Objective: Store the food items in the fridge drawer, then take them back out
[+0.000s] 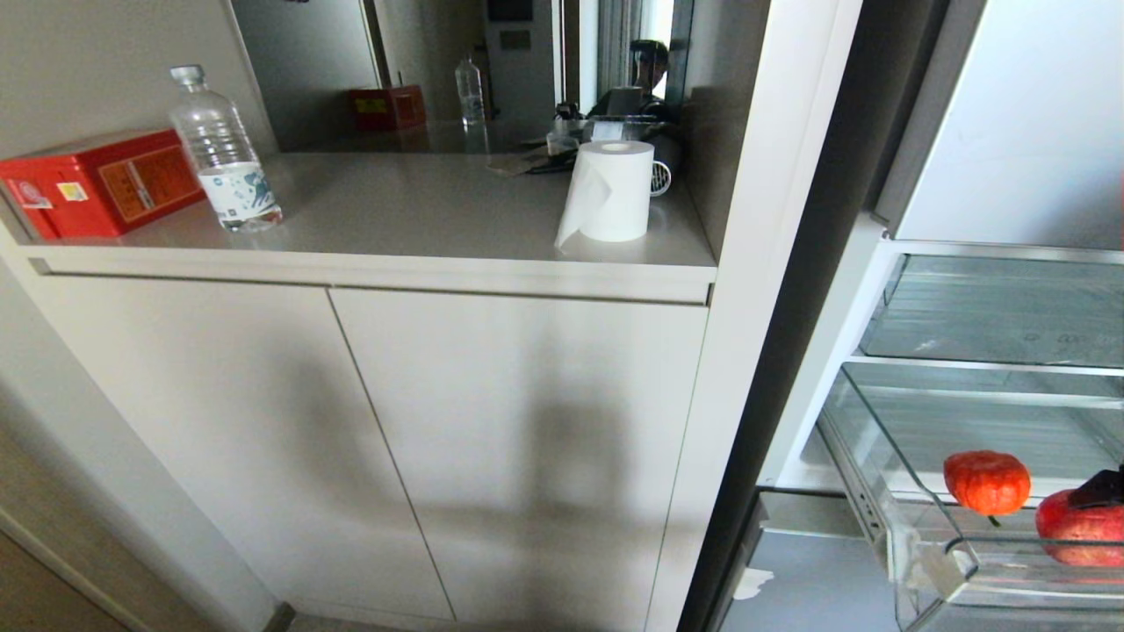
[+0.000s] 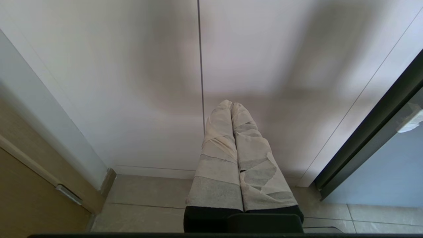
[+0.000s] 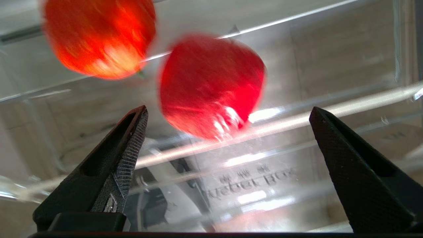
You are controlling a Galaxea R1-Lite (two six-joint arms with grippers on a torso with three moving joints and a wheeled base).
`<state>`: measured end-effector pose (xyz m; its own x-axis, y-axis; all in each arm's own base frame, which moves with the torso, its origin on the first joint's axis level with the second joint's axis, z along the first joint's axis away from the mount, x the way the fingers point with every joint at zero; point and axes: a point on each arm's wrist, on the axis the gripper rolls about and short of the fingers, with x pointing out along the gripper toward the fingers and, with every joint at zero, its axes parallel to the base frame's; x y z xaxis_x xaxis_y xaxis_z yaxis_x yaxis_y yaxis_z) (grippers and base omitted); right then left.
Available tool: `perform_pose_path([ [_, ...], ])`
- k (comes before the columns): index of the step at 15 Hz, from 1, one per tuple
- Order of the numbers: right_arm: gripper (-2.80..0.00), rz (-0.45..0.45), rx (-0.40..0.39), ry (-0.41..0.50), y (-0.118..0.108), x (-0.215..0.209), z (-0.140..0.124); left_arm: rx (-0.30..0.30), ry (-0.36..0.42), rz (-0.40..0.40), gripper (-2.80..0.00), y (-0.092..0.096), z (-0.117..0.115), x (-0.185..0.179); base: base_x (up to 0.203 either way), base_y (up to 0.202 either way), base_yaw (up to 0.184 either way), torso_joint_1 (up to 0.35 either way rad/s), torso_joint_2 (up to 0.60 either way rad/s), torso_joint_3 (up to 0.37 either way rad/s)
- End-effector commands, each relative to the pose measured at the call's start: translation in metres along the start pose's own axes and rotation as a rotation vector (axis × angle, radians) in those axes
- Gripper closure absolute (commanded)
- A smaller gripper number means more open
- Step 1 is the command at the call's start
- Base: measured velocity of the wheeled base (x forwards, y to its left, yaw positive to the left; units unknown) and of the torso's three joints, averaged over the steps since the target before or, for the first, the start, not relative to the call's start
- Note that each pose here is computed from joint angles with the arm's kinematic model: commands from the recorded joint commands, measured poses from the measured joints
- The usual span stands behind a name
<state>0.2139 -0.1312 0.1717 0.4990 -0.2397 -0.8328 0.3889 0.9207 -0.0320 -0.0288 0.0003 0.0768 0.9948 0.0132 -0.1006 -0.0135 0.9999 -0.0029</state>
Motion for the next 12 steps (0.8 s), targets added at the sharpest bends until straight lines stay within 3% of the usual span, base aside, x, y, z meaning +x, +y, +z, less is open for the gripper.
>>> perform_pose_path([
  [1,-2.80,-0.007,0.003,-0.037,-0.001,-0.013,-0.003,0.000,0.000,0.001,0.00,0.000,0.000,0.000,0.000,0.000,0.000,0.000,0.00,0.000],
  [12,-2.80,0.015,-0.027,0.060,0.000,0.042,0.026,0.000,0.002,0.001,0.00,0.000,0.000,0.000,0.000,0.000,0.000,0.000,0.00,0.000],
])
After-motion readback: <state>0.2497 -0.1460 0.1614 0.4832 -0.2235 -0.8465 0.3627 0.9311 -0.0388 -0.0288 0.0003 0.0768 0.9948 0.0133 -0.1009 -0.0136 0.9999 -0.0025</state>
